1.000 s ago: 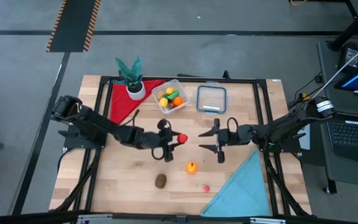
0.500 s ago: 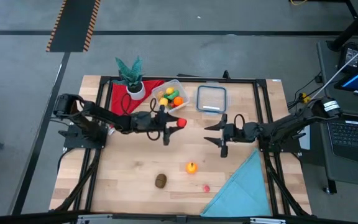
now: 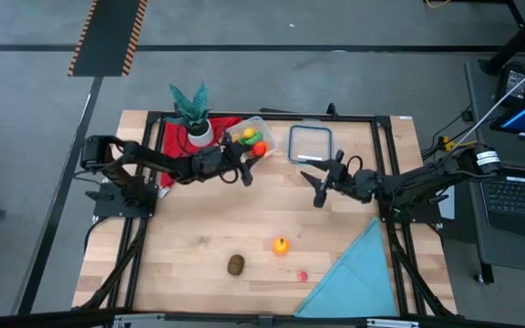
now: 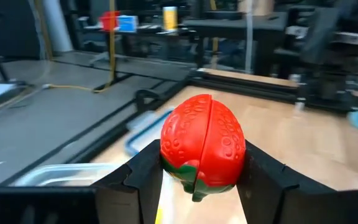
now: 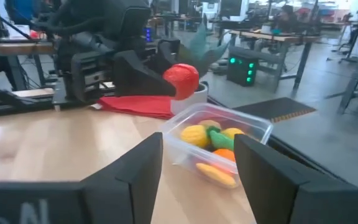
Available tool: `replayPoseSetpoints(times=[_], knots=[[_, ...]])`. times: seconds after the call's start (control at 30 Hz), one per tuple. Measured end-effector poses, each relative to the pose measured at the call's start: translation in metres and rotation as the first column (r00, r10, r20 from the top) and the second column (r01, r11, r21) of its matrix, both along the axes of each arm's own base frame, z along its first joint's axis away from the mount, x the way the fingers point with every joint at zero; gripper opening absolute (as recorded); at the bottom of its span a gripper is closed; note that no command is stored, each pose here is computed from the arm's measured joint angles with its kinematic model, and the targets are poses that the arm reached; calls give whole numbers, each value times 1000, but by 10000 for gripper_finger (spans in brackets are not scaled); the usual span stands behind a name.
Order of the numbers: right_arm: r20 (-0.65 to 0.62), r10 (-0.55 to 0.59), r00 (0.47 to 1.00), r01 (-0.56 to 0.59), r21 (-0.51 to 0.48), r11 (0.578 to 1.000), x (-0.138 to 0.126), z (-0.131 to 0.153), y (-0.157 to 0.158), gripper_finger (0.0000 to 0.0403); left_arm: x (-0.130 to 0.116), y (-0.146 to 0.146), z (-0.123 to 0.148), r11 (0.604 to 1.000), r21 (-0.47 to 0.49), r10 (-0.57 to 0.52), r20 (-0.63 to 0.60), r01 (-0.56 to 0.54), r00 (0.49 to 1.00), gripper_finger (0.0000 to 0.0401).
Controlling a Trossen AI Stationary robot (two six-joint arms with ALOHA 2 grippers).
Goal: Pick and placing Produce into tupperware
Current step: Put the strawberry into the transparent bin
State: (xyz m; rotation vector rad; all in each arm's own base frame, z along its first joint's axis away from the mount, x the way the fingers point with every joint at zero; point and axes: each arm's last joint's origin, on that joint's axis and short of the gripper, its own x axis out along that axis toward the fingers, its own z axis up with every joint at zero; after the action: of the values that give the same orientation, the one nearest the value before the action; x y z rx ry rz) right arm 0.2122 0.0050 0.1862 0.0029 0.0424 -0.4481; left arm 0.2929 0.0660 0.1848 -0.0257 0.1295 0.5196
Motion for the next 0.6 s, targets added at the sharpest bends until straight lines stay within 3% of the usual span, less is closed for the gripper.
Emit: replayPoseSetpoints(times=[0.17, 0.6], knots=[[-13, -10, 1000, 10, -28, 1000, 0, 0, -2, 200, -5, 19, -1, 998, 18, 66, -16, -65, 998, 162], [-20, -9, 1000, 8, -42, 999, 0, 0, -2, 200, -16, 44, -14, 998, -50, 17, -143, -25, 990, 160]])
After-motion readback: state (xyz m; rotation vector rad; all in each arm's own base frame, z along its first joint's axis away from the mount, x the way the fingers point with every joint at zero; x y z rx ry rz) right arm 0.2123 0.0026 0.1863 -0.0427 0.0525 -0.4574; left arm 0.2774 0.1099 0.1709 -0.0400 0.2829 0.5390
